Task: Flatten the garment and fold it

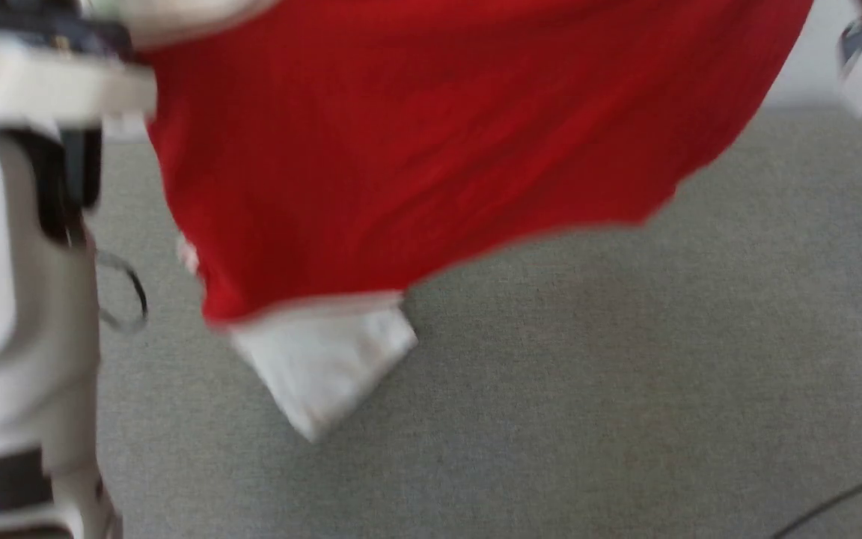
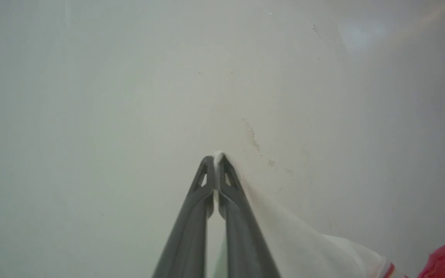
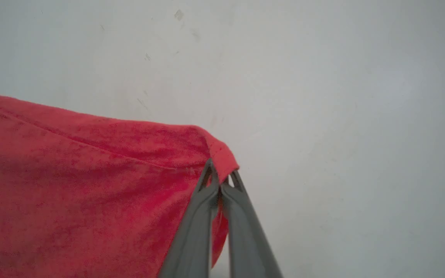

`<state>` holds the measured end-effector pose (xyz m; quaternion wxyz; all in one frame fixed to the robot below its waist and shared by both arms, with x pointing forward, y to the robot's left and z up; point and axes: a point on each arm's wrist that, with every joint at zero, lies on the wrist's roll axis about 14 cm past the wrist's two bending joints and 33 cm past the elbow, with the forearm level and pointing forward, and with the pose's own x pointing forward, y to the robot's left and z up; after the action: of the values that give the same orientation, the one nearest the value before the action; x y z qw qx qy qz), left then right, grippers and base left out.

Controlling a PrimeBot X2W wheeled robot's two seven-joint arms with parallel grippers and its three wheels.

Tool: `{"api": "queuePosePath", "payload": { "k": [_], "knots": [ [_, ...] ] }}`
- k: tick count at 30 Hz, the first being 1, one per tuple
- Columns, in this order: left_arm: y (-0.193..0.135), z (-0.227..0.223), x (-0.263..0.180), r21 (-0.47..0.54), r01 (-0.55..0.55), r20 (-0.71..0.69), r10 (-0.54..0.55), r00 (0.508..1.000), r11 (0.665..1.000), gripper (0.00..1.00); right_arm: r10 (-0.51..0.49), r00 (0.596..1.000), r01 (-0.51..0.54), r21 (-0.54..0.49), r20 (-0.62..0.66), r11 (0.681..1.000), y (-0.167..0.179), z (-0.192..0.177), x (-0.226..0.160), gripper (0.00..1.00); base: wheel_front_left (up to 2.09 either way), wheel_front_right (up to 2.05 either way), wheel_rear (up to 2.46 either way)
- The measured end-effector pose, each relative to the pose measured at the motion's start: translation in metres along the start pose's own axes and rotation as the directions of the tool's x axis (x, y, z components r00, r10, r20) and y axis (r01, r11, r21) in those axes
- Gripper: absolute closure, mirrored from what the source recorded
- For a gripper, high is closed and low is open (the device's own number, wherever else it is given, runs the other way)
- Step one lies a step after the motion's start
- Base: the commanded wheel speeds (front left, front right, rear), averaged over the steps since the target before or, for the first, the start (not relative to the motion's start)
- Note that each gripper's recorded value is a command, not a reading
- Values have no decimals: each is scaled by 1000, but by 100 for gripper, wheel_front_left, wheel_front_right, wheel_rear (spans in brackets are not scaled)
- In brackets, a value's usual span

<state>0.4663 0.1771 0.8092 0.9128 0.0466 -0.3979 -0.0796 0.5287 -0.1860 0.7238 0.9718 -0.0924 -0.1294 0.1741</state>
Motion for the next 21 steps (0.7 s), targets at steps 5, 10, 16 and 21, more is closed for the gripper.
{"api": "queuePosePath", "payload": {
  "k": [5,10,16,21],
  "knots": [
    [-5,12,55,6,36,74,-37,997,999,100,-81,990,81,3,117,997,-29,36,21,100,0,0,0],
    [-2,-1,99,10,42,87,-43,995,999,100,-123,977,131,-30,176,991,-46,52,50,100,0,0,0],
    [12,-22,143,-1,13,105,-13,994,1000,100,-176,956,190,-38,236,981,-68,62,86,100,0,0,0],
    [18,-48,163,8,5,121,-6,993,1000,100,-179,957,195,-52,230,979,-68,44,118,100,0,0,0]
  ]
}}
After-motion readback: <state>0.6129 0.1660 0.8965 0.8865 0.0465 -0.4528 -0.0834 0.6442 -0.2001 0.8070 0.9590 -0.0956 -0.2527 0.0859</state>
